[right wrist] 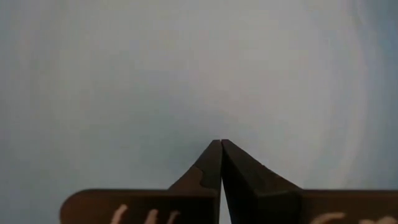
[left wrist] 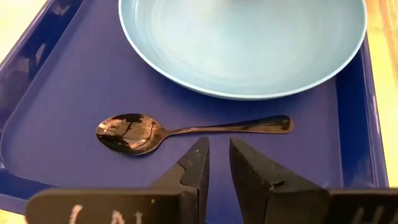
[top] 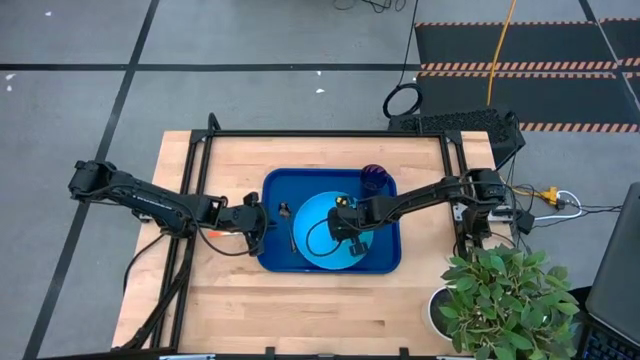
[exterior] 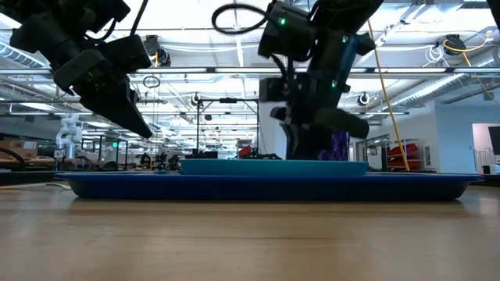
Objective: Pick and place plate/cup/fork/spoon on tray
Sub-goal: Put the light blue plate on the blue serving tray to the bottom left of the violet glass, then put the orange fork on the blue serving tray to the left of the black spoon
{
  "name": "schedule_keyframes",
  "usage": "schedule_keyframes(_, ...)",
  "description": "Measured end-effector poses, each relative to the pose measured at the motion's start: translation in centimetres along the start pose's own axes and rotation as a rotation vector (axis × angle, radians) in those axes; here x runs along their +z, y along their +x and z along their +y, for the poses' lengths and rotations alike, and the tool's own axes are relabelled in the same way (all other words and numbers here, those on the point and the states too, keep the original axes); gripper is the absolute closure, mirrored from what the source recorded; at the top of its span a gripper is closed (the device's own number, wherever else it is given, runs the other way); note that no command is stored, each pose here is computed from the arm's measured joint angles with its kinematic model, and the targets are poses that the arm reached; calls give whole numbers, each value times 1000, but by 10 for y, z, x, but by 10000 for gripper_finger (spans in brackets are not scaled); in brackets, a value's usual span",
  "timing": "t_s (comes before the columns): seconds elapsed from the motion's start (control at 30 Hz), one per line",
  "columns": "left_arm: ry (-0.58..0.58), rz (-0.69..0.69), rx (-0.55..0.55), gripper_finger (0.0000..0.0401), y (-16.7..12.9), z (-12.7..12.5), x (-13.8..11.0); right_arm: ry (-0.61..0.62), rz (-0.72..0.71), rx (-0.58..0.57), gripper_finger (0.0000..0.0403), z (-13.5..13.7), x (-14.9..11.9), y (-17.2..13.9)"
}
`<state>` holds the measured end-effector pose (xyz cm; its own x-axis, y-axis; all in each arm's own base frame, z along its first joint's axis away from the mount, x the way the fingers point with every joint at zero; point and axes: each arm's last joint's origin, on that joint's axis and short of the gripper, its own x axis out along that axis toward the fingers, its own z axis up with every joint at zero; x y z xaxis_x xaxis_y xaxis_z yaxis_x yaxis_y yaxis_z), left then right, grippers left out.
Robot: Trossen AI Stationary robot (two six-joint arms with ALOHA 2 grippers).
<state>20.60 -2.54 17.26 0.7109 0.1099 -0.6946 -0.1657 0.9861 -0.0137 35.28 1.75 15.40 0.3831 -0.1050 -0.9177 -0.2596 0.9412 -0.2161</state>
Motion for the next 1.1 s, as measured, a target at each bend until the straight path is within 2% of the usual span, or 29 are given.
schedule_keyframes(0.27,-4,13,-2,334,0,0,-1,10,-123,-28,378,-3,7,-42)
schedule_keyframes(0.4,-14,61,6,334,-3,2,-6,11,-184,-40,368,-2,10,-61)
schedule_keyframes(0.47,-39,104,19,334,-6,3,-10,22,-205,-43,364,-2,10,-68)
schedule_keyframes(0.57,-136,189,20,334,-10,5,-18,35,-233,-49,362,-3,10,-75)
schedule_keyframes(0.73,-175,326,19,334,-13,7,-30,30,-222,-47,362,-1,4,-67)
schedule_keyframes(0.87,-170,356,36,334,-14,9,-32,29,-210,-44,362,4,-7,-55)
schedule_keyframes(1.1,-193,439,51,334,-27,8,-20,61,-147,-25,362,11,-26,-40)
